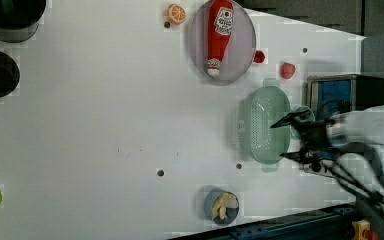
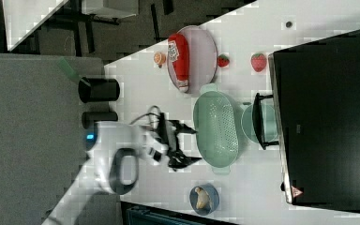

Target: Drag strainer right to left.

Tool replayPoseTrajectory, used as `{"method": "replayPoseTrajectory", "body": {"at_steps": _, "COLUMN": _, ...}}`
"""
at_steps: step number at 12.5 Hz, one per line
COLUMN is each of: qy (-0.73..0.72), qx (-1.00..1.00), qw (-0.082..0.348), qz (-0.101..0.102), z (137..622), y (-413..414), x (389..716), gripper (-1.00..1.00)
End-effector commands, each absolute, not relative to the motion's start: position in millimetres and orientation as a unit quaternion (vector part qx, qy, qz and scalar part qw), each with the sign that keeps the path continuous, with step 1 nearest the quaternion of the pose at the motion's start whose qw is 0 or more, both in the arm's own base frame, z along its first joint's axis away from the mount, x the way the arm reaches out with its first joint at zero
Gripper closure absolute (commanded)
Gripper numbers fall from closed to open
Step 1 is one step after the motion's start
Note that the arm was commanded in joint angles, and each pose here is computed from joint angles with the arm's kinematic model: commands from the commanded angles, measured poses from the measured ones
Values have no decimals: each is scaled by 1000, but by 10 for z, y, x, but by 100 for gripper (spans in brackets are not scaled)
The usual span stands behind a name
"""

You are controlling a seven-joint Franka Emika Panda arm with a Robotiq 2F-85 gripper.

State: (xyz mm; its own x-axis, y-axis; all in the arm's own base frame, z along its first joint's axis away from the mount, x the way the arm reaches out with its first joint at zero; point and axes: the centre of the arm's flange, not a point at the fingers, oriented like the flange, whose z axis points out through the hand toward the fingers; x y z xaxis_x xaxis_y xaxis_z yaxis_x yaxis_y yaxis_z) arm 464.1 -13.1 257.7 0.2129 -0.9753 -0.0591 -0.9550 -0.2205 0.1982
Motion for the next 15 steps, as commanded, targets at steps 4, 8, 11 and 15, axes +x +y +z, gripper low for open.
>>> {"method": "replayPoseTrajectory", "body": {"at_steps": 4, "qy": -680, "qx": 732, "qw": 29, "qz": -27, "z": 2116, "y": 96, "x": 4838, "gripper": -100}}
{"method": "replayPoseTrajectory", "body": {"at_steps": 8, "qy": -676, "qx": 736, "qw": 34, "qz": -33, "z": 1714, "y": 168, "x": 4788, "gripper": -100}}
{"method": "replayPoseTrajectory", "body": {"at_steps": 11, "qy": -685, "qx": 727, "qw": 35, "qz": -33, "z": 1642, "y": 290, "x": 4770, "gripper": -100}}
{"method": "replayPoseTrajectory", "body": {"at_steps": 15, "qy": -685, "qx": 727, "qw": 34, "qz": -28, "z": 1655, "y": 667, "x": 4752, "gripper": -100}}
